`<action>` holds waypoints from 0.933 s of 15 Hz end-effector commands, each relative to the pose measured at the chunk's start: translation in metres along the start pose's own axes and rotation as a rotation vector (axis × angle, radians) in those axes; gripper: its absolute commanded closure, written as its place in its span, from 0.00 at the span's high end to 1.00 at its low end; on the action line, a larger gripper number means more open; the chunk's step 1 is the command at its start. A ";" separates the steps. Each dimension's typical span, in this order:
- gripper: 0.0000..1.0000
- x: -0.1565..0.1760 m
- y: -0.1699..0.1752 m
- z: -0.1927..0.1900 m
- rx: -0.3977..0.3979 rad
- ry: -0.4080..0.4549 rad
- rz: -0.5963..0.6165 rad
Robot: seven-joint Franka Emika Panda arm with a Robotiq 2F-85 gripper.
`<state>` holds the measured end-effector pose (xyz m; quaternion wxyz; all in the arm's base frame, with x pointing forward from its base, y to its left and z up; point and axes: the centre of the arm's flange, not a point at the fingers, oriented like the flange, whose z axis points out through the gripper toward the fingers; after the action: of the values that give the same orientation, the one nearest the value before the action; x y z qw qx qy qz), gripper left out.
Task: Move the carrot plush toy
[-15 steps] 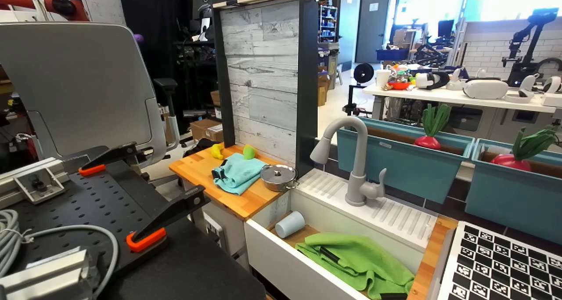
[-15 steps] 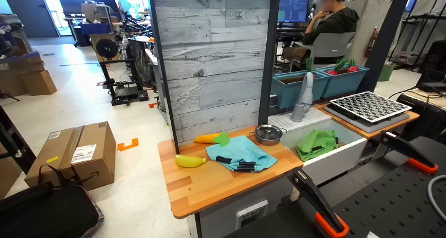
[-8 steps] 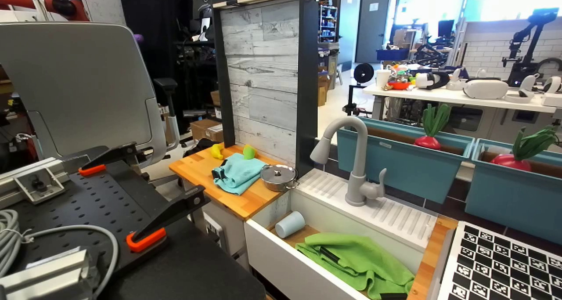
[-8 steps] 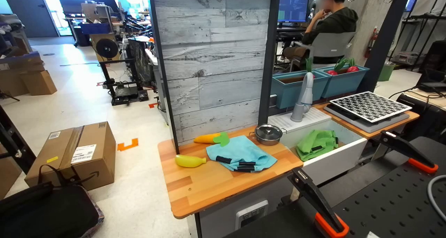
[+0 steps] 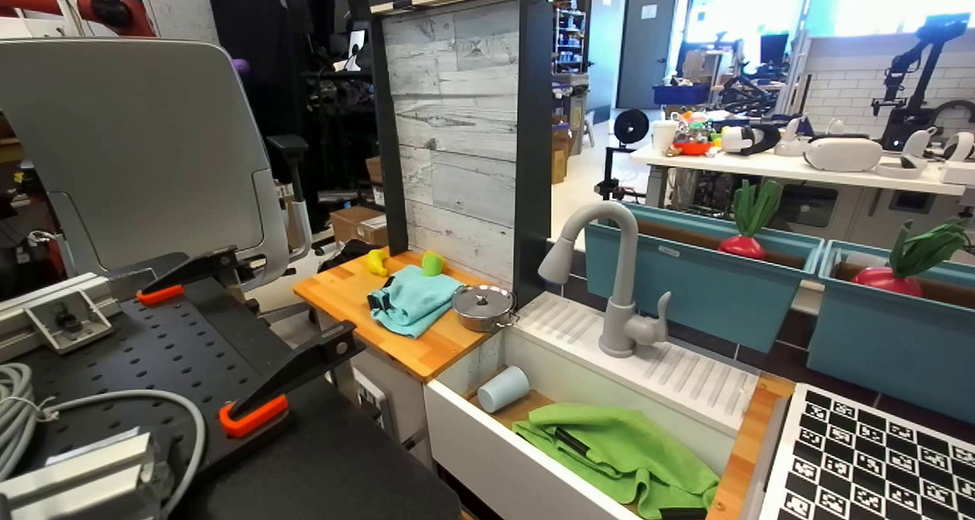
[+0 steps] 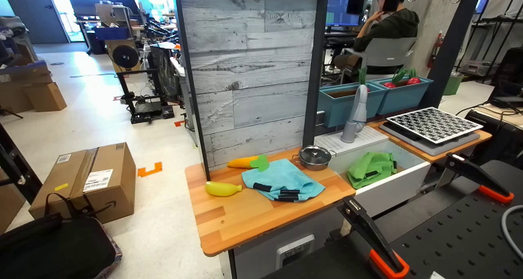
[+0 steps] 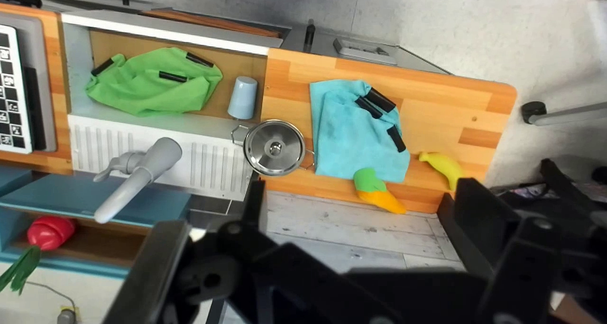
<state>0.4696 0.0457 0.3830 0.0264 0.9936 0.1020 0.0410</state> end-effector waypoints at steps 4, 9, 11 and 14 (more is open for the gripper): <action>1.00 0.029 0.012 0.103 0.094 -0.039 0.024; 1.00 0.046 -0.003 0.184 0.196 -0.022 0.106; 1.00 0.059 -0.010 0.214 0.210 -0.030 0.147; 1.00 0.074 -0.018 0.254 0.207 -0.057 0.172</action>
<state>0.5276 0.0612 0.1710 -0.0693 0.9969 0.0369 0.0018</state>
